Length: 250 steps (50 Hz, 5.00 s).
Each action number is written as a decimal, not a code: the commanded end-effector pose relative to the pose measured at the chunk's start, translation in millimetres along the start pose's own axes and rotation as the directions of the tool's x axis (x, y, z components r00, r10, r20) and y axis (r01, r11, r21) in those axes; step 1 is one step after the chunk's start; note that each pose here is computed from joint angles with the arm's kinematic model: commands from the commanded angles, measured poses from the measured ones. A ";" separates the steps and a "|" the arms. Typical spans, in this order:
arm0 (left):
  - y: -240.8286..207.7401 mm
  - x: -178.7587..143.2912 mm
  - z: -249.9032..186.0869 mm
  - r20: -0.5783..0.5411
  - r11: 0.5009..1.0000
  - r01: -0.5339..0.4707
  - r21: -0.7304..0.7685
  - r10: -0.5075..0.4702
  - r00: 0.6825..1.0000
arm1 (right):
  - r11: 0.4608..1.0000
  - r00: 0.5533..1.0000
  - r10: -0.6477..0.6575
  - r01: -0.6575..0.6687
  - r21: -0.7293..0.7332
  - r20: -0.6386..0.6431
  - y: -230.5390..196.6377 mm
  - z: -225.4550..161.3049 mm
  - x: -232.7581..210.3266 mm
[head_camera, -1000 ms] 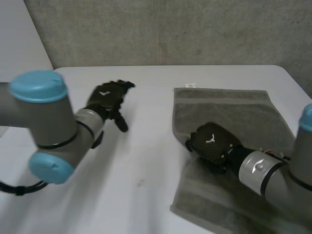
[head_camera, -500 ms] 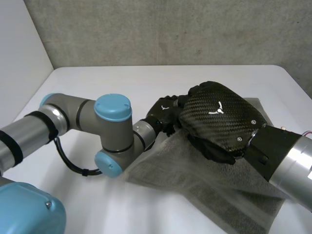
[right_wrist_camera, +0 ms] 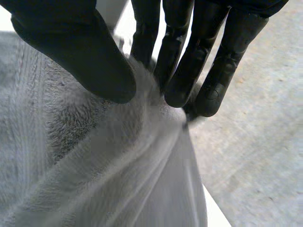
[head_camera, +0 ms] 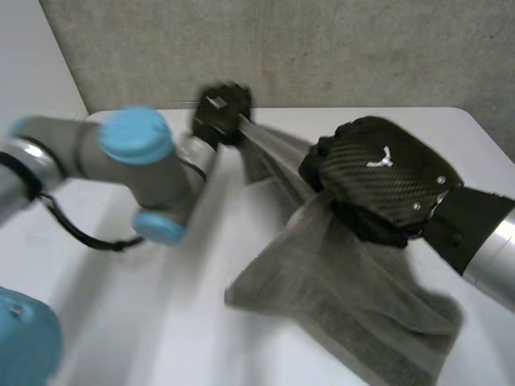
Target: Fold the towel.
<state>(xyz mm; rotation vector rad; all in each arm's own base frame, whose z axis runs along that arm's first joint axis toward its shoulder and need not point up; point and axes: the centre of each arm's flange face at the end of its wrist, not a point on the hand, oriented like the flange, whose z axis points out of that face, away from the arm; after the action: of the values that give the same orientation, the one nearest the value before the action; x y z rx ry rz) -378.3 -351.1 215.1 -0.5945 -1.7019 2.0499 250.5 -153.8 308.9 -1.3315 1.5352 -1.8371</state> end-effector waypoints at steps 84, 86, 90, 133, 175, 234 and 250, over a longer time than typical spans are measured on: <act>-49.9 -64.9 -184.8 0.074 0.854 -0.314 -0.415 0.376 0.924 | 0.969 0.985 -0.103 0.068 -0.238 -0.135 -4.3 58.9 19.1; -44.0 -63.6 -183.7 0.052 0.840 -0.311 -0.445 0.371 0.927 | 0.955 0.988 -0.110 0.076 -0.285 -0.104 -0.8 52.7 11.6; -29.5 -62.6 -182.3 0.001 0.793 -0.305 -0.527 0.360 0.933 | 0.913 0.993 -0.107 0.079 -0.401 -0.047 17.1 45.5 0.4; -95.8 -99.6 -34.3 0.268 0.900 -0.432 -0.050 0.429 0.863 | 0.965 0.841 -0.253 0.254 -0.065 -0.479 16.5 139.2 100.2; 60.3 -84.3 -144.0 -0.059 0.676 -0.465 -0.572 0.532 0.845 | 0.826 0.963 0.039 -0.181 -0.533 -0.267 173.6 42.7 26.5; 31.5 -92.0 -153.6 0.222 0.844 -0.142 -0.517 0.292 0.930 | 0.843 0.934 0.069 -0.242 -0.479 -0.350 180.5 43.1 38.8; -45.0 -76.7 -190.3 0.049 0.745 -0.443 -0.498 0.534 0.844 | 0.795 0.978 -0.016 -0.113 -0.595 -0.207 88.4 12.5 53.3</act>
<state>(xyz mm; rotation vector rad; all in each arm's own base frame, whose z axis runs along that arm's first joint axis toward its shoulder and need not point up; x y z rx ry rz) -210.7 -259.3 198.0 -0.9214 -2.4440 2.0285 218.4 -251.4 208.7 -1.1742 2.3801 -1.6041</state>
